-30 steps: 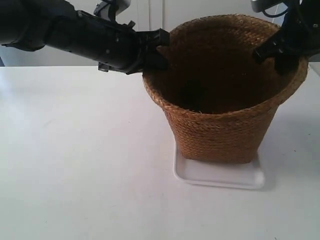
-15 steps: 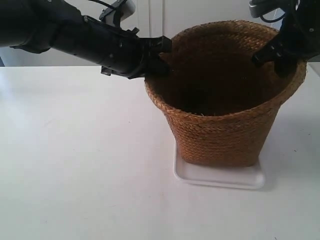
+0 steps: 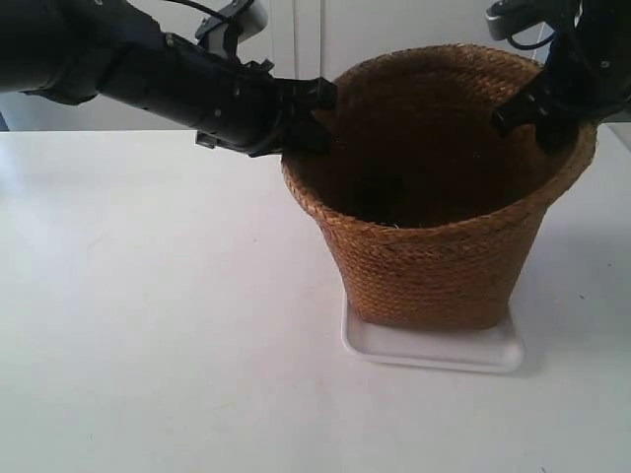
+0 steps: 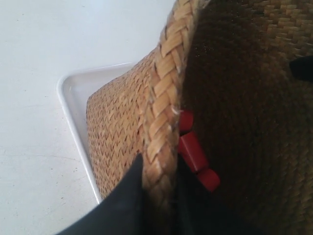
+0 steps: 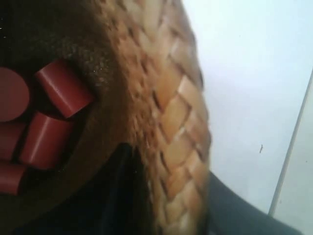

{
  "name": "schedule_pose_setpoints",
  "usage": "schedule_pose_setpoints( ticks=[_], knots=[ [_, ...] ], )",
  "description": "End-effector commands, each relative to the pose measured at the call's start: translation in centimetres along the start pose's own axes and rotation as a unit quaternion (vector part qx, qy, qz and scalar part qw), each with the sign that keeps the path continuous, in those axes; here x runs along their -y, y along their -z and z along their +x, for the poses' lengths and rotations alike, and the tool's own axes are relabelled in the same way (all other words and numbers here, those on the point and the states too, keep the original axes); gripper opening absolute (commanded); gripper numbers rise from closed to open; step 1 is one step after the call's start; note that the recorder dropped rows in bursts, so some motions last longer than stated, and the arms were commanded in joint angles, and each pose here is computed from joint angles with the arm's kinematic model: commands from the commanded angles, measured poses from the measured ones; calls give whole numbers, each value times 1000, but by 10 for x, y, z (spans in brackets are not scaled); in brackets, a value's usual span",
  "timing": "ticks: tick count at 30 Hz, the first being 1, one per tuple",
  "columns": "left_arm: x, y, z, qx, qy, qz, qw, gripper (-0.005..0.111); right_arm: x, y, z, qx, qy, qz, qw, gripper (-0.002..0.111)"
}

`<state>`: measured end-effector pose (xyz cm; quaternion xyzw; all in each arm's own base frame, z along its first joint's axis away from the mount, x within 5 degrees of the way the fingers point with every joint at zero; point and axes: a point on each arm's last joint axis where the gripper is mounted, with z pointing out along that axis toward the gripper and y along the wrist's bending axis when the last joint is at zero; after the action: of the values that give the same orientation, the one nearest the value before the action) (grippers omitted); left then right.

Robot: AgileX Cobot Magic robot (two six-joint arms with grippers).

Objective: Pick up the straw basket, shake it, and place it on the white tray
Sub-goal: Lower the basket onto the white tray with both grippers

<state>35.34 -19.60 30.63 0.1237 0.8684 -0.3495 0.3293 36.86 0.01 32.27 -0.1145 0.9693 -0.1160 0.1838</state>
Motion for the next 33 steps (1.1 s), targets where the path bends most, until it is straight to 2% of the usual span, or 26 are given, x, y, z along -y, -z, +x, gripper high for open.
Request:
schedule_pose_setpoints(
  ticks=[1, 6, 8, 16, 23, 33],
  knots=[
    [6, 5, 0, -11, -27, 6, 1000, 10, 7, -3, -1, 3, 3, 21, 1000, 22],
    [6, 5, 0, -13, -28, 6, 999, 37, 7, -3, 0, -1, 1, 17, 1000, 36],
    [6, 5, 0, -13, -28, 6, 999, 44, 7, -3, 0, -3, 1, 17, 1000, 40],
    [6, 5, 0, -13, -38, 6, 999, 58, 5, -3, 1, -5, -14, 7, 1000, 67],
    [6, 5, 0, -13, -38, 6, 999, 71, 6, 3, 0, 10, -28, 9, 1000, 70],
    [8, 8, 0, -12, -41, 9, 999, 73, 12, 39, 5, 64, -41, 19, 997, 70]
  ],
)
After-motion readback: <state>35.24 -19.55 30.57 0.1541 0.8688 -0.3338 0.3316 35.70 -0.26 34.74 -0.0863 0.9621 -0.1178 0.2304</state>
